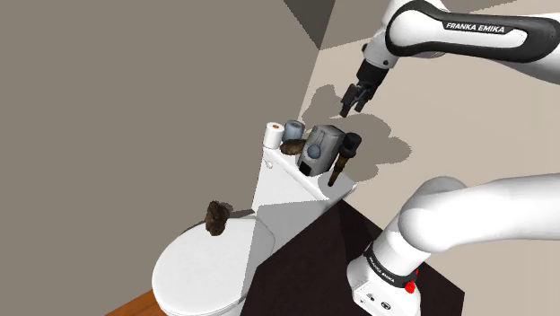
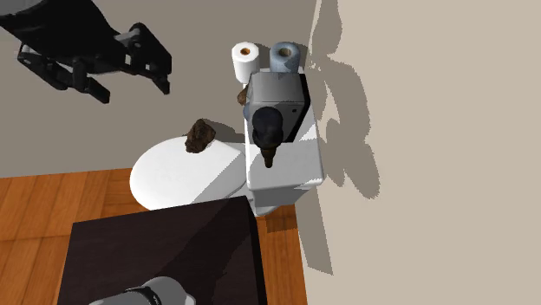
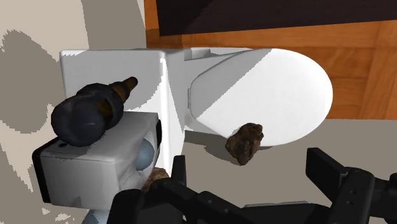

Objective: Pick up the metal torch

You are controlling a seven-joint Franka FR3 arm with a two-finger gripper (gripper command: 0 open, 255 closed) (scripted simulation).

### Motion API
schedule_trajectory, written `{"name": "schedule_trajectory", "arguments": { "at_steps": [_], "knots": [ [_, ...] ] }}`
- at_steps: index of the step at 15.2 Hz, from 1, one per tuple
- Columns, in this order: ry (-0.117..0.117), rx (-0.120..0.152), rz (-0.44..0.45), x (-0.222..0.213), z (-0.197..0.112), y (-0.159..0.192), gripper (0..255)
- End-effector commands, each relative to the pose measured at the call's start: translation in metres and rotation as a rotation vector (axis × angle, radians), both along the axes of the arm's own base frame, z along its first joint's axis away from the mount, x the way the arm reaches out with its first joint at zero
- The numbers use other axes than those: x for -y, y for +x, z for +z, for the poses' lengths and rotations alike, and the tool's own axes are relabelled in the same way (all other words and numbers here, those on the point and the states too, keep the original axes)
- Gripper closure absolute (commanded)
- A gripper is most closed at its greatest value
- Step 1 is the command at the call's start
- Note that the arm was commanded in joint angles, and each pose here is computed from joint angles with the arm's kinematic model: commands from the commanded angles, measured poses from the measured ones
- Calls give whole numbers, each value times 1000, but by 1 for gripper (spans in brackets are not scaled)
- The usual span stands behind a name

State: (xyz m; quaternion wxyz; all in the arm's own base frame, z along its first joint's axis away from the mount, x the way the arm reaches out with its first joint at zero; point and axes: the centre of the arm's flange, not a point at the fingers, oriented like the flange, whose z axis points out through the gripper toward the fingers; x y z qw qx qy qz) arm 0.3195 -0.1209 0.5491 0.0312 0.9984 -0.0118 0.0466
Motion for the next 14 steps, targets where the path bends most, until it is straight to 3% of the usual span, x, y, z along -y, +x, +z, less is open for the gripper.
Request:
{"name": "schedule_trajectory", "arguments": {
  "at_steps": [1,14],
  "knots": [
    [3,-1,-6,25,-13,0,0],
    [26,-8,-50,175,-100,0,0]
  ]
}}
